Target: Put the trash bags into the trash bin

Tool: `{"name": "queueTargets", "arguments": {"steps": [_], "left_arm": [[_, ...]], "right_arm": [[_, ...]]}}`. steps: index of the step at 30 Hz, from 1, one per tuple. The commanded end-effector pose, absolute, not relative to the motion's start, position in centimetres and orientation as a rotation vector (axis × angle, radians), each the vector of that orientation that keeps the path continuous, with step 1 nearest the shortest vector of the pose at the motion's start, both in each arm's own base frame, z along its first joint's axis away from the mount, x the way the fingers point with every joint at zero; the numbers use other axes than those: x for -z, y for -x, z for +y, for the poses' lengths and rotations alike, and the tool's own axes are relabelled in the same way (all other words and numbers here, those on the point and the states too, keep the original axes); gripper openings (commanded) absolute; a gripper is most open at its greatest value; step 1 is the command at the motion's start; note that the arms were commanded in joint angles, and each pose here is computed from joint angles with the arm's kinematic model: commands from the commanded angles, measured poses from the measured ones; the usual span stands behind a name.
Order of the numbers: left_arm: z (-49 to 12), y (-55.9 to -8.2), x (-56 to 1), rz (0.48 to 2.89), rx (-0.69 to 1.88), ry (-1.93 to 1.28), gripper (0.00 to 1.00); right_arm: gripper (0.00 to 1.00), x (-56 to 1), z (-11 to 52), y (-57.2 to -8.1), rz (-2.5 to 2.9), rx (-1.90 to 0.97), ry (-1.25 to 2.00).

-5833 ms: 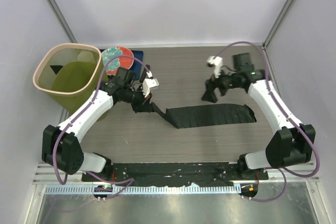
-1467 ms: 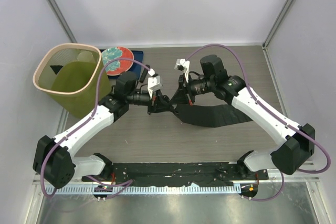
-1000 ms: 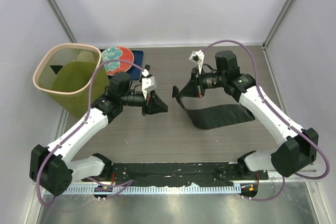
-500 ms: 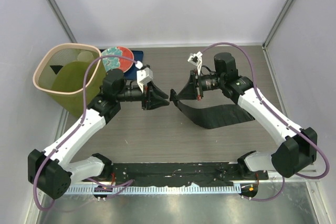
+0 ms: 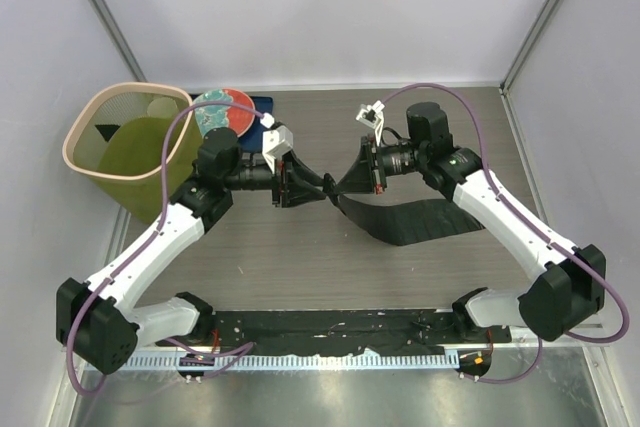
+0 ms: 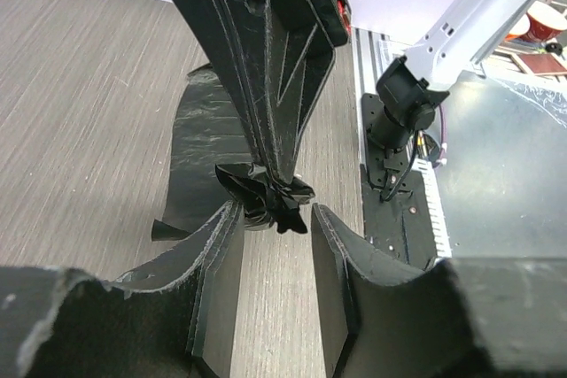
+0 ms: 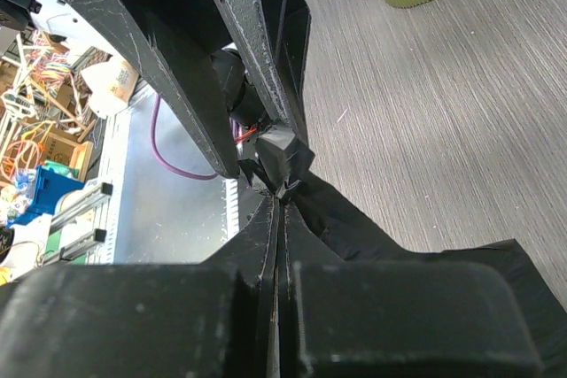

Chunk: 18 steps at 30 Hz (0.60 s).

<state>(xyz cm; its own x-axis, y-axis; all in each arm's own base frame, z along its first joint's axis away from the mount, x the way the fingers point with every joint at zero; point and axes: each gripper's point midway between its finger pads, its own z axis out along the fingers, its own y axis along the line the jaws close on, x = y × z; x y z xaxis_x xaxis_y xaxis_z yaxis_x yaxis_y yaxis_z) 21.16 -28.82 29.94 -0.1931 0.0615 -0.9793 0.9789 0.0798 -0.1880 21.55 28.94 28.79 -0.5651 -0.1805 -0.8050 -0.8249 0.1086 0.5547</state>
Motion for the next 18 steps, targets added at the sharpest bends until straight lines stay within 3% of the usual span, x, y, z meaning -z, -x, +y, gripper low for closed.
{"name": "queueTargets", "arguments": {"steps": [1, 9, 18], "left_arm": [[-28.57, -19.83, -30.78, 1.349, 1.254, -1.182, 0.40], [-28.86, -19.87, -30.82, 1.354, 1.280, -1.193, 0.34], [-29.08, -20.18, -30.75, 1.358, 1.277, -1.191, 0.12]], "right_arm": [[0.01, -30.92, 28.90, -20.72, 1.732, -1.494, 1.021], [0.01, -30.97, 28.90, -20.65, 1.734, -1.508, 1.013], [0.01, -31.21, 28.99, -19.92, 1.725, -1.547, 1.019]]}}
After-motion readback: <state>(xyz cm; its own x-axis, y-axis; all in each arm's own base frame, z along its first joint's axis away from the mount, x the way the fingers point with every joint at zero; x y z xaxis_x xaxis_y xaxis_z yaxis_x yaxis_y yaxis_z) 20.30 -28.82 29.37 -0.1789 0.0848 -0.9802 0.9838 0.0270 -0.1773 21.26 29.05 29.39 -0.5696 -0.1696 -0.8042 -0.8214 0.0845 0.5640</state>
